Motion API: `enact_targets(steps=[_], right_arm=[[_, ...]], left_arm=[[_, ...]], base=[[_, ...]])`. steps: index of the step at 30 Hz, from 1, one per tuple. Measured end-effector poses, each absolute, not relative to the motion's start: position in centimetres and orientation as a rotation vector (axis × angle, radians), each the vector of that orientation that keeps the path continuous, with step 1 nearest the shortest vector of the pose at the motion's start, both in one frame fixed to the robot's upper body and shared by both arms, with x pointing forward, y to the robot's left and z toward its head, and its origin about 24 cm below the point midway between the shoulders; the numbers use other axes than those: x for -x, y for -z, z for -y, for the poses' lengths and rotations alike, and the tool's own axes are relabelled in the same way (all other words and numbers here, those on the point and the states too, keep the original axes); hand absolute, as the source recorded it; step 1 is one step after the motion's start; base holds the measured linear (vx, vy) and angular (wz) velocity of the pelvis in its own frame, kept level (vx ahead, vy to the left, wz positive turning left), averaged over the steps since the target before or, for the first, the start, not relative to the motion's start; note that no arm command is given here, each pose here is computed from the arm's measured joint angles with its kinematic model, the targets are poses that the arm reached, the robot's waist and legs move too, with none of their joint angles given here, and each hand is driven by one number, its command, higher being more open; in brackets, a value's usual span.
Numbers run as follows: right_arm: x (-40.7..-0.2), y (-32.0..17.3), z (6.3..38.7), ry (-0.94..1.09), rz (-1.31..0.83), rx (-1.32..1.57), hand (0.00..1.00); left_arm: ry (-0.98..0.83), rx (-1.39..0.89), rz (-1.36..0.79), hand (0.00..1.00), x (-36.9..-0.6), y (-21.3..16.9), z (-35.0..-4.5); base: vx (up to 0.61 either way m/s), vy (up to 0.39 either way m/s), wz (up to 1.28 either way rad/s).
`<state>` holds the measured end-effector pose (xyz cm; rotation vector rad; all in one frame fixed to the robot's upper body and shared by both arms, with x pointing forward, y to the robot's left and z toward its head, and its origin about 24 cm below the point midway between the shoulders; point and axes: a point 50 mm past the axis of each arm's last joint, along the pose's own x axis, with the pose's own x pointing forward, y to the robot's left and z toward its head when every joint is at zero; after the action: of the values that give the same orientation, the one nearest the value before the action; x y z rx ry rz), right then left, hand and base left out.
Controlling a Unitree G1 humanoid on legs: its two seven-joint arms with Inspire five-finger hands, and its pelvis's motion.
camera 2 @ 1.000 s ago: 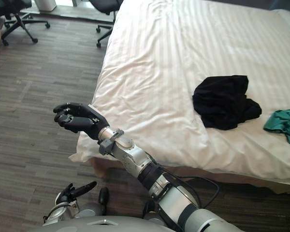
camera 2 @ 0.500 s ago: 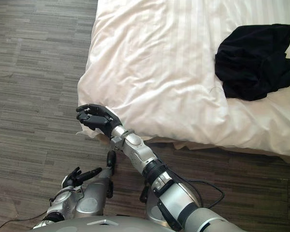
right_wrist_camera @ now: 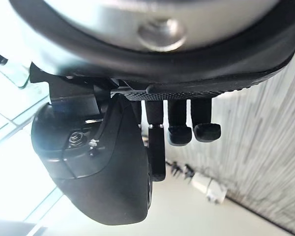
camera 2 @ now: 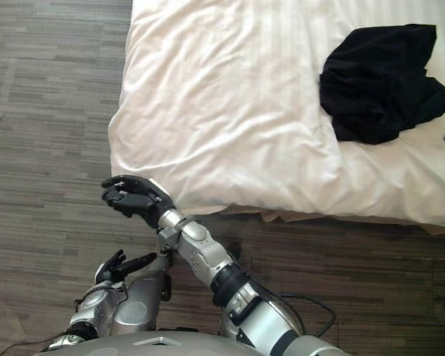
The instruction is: Tidy up the quilt and then pick up the clothes from the bed and put them into the laundry hamper
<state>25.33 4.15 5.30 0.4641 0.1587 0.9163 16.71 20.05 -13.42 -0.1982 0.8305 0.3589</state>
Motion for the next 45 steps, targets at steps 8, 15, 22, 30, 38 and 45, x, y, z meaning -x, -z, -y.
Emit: enact_targets(steps=[8, 15, 22, 30, 38, 45], right_arm=[[-22.2, -11.8, -6.5, -1.191, 0.003, -0.793, 0.0], [-22.5, -12.3, -6.1, -1.168, -0.002, -0.92, 0.0], [-23.9, -11.1, -3.7, -1.024, 0.018, -0.958, 0.0], [-29.0, -3.7, 6.4, -0.405, -0.106, -0.851, 0.0], [-30.0, -3.1, 10.7, -0.222, -0.068, -0.749, 0.0], [-27.6, -2.2, 16.8, 0.136, 0.047, -0.903, 0.0]], left_arm=[[-0.349, 0.1, -0.893, 1.0, -15.5, 14.0, -20.6], [-0.363, 0.077, -0.96, 1.0, -13.3, 14.8, -20.8], [-0.391, 0.092, -0.983, 1.0, -12.4, 15.1, -21.2], [-0.385, 0.156, -0.989, 1.0, -12.6, 15.2, -20.5], [-0.325, 0.201, -0.931, 1.0, -14.5, 14.6, -19.0], [-0.308, 0.214, -0.903, 1.0, -15.1, 14.3, -18.4]], base=[[0.04, -0.015, -0.06], [-0.02, 0.001, -0.01], [-0.05, 0.008, -0.13], [0.01, 0.009, -0.15], [0.04, -0.005, -0.09], [0.0, 0.004, -0.02]])
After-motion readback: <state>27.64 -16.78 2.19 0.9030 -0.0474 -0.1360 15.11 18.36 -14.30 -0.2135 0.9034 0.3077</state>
